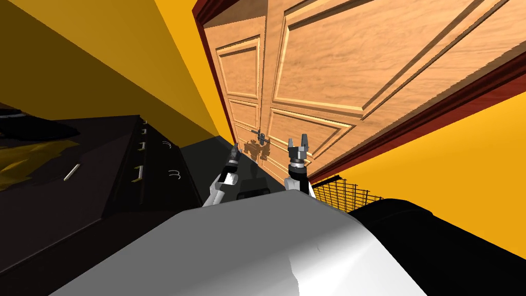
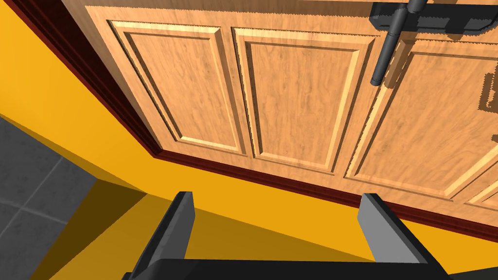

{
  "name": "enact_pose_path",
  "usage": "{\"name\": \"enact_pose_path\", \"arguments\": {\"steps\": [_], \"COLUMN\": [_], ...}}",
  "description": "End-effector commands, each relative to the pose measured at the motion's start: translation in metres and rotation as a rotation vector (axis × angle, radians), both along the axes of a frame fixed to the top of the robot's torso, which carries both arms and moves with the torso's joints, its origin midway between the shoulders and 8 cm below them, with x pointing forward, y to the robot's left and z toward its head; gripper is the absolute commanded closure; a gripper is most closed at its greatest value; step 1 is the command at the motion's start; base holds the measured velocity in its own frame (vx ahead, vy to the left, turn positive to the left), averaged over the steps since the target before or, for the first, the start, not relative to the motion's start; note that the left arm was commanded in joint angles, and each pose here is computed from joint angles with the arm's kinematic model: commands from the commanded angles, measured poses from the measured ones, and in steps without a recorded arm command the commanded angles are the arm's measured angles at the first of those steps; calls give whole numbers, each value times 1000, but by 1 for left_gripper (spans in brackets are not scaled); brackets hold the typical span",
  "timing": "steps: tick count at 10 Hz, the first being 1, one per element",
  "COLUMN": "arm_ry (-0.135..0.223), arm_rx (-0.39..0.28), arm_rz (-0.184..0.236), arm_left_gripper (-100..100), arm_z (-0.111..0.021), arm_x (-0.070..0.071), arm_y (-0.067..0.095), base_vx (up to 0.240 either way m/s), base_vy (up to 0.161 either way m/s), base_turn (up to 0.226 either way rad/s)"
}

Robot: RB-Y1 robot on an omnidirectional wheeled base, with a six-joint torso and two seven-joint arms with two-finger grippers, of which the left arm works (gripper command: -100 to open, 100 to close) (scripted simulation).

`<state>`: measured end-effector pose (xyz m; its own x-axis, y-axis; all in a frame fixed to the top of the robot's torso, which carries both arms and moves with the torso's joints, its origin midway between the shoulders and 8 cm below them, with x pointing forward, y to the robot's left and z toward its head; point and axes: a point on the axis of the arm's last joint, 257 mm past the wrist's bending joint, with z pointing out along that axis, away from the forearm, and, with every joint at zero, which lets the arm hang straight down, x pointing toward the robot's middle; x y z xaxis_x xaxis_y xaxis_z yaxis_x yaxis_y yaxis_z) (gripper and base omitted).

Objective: Push the door open

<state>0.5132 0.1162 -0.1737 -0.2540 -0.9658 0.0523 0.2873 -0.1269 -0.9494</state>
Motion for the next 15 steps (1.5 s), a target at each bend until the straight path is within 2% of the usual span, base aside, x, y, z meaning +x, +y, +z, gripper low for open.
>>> {"name": "enact_pose_path", "arguments": {"steps": [1, 7, 10, 12, 15], "arm_ry": [22, 86, 101, 130, 156], "arm_rx": [5, 27, 33, 49, 64], "arm_rz": [-22, -84, -98, -125, -149], "arm_left_gripper": [-100, -100, -100, -100, -100], "arm_z": [-10, -38, -44, -57, -68], "arm_x": [4, 16, 18, 21, 24], "arm_y": [-12, -45, -53, -67, -81], "base_vx": [97, 104, 58, 109, 126], "base_vy": [104, 93, 66, 107, 119], "base_turn": [-143, -102, -51, -141, -96]}}
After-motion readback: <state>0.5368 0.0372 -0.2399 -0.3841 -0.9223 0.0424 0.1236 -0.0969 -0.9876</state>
